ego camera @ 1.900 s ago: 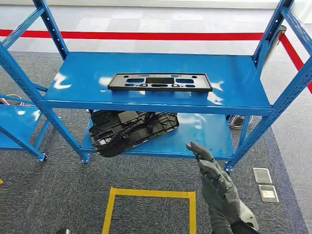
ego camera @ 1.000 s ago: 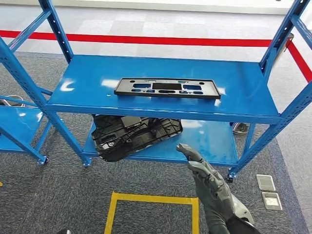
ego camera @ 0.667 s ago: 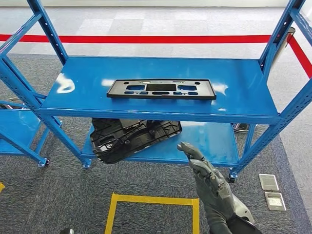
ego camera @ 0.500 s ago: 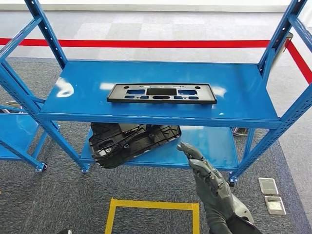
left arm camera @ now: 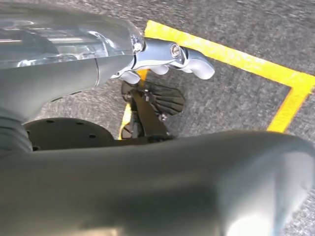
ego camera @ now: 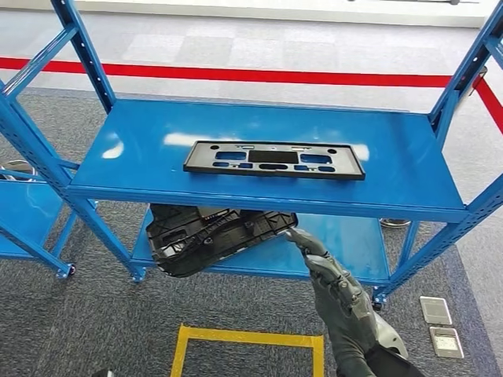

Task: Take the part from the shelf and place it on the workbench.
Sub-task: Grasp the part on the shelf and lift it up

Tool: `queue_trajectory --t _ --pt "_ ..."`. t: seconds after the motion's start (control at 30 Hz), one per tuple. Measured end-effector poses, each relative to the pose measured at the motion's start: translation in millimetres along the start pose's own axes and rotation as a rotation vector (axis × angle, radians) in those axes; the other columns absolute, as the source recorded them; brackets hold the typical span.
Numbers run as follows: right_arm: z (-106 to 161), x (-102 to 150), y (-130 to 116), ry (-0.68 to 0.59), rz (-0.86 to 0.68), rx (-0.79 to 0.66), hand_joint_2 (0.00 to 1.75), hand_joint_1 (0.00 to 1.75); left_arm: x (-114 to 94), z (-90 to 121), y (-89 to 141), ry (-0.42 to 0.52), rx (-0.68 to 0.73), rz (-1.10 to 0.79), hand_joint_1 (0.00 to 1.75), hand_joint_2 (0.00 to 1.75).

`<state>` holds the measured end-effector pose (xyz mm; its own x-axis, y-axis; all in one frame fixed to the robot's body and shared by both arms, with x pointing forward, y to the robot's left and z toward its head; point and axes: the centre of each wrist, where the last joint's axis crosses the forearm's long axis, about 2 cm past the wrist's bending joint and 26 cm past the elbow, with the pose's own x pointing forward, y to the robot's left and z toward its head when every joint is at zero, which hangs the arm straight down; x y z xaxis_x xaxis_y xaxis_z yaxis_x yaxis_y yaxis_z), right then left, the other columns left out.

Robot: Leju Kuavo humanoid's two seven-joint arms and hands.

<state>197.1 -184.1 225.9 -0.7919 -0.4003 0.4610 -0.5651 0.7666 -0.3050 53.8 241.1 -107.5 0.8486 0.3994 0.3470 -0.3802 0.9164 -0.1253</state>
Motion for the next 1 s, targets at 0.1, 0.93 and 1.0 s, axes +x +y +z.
queue_trajectory --t 0.1,0.93,1.0 --pt "0.2 -0.1 -0.3 0.000 0.000 -0.001 0.00 0.00 1.3 -0.4 -0.6 -0.001 -0.001 -0.003 0.00 0.00" --pt "-0.7 0.1 -0.8 -0.002 0.009 0.001 0.00 0.00 0.5 -0.2 1.2 0.001 0.000 -0.016 0.00 0.00" --pt "-0.7 0.1 -0.8 -0.001 0.010 0.002 0.00 0.00 0.5 -0.2 1.2 0.001 -0.001 -0.019 0.00 0.00"
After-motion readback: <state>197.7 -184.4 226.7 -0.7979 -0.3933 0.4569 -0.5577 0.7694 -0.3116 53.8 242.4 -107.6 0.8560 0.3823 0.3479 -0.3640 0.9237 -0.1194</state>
